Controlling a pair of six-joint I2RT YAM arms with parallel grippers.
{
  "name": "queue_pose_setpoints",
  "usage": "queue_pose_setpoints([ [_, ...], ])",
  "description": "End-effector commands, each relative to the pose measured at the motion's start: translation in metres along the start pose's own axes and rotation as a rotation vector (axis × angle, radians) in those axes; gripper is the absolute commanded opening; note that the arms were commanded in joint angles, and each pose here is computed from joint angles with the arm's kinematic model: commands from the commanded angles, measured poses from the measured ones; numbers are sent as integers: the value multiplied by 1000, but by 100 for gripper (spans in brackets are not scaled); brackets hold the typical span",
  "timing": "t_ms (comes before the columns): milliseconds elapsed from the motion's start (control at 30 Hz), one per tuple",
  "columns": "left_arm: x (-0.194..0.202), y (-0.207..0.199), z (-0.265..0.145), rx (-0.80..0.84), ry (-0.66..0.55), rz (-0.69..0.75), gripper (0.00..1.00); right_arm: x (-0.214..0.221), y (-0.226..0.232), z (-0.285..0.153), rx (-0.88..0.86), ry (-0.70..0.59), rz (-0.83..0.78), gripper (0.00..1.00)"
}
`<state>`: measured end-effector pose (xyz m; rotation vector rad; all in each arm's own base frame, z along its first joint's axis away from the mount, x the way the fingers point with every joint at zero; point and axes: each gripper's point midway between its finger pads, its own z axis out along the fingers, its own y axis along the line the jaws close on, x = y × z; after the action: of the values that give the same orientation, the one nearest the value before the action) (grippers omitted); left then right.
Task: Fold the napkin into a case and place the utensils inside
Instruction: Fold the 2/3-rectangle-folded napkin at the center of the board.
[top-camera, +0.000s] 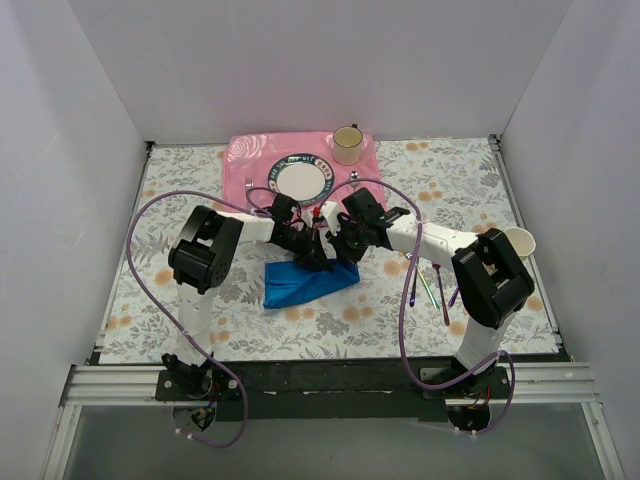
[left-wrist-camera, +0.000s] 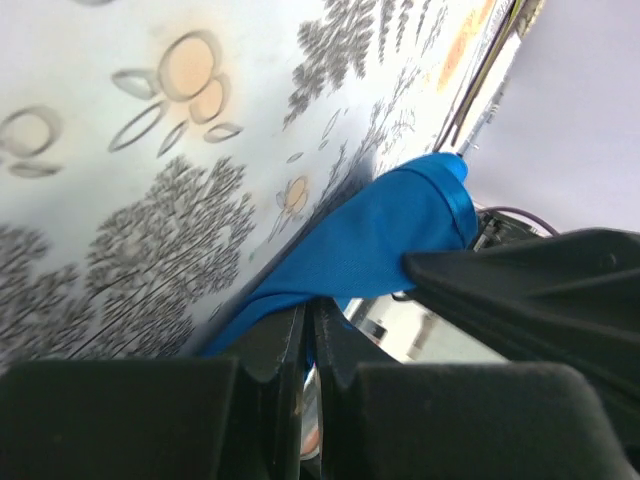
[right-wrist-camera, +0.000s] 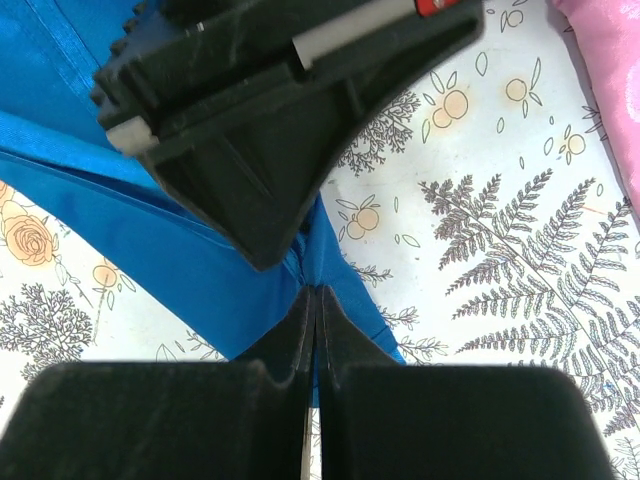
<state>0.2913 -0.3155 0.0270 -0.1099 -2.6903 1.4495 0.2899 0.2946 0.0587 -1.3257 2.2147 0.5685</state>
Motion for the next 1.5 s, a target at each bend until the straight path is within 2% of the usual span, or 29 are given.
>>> queue_pose_setpoints([
  [0, -1, 17, -5, -45, -19, -42, 0, -18, -8, -9, 28, -55, -16, 1],
  [367, -4, 25, -4, -69, -20, -81, 0, -25, 1, -15, -37, -108, -9, 1],
  [533, -3, 24, -4, -68, -16, -85, 0, -21, -2, -10, -28, -84, 7, 1],
  [767, -1, 24, -4, -61, -13, -87, 0, -26, -23, -17, 94, -81, 9, 34],
  [800, -2, 24, -4, -61, -13, -87, 0, -27, -25, -19, 106, -87, 7, 42],
  [833, -1, 24, -3, -60, -11, -86, 0, -30, -25, -24, 119, -99, 1, 43],
  [867, -1, 25, -3, -59, -12, -87, 0, -31, -24, -26, 120, -106, -10, 43],
  [1033, -1, 24, -4, -58, -13, -84, 0, -32, -16, -31, 139, -123, -73, 22],
  [1133, -1, 24, -3, -57, -11, -85, 0, -29, -11, -25, 137, -93, -84, 15],
  [1467, -1, 22, -4, -54, -13, -83, 0, -3, -14, -1, 179, 8, -146, 14],
])
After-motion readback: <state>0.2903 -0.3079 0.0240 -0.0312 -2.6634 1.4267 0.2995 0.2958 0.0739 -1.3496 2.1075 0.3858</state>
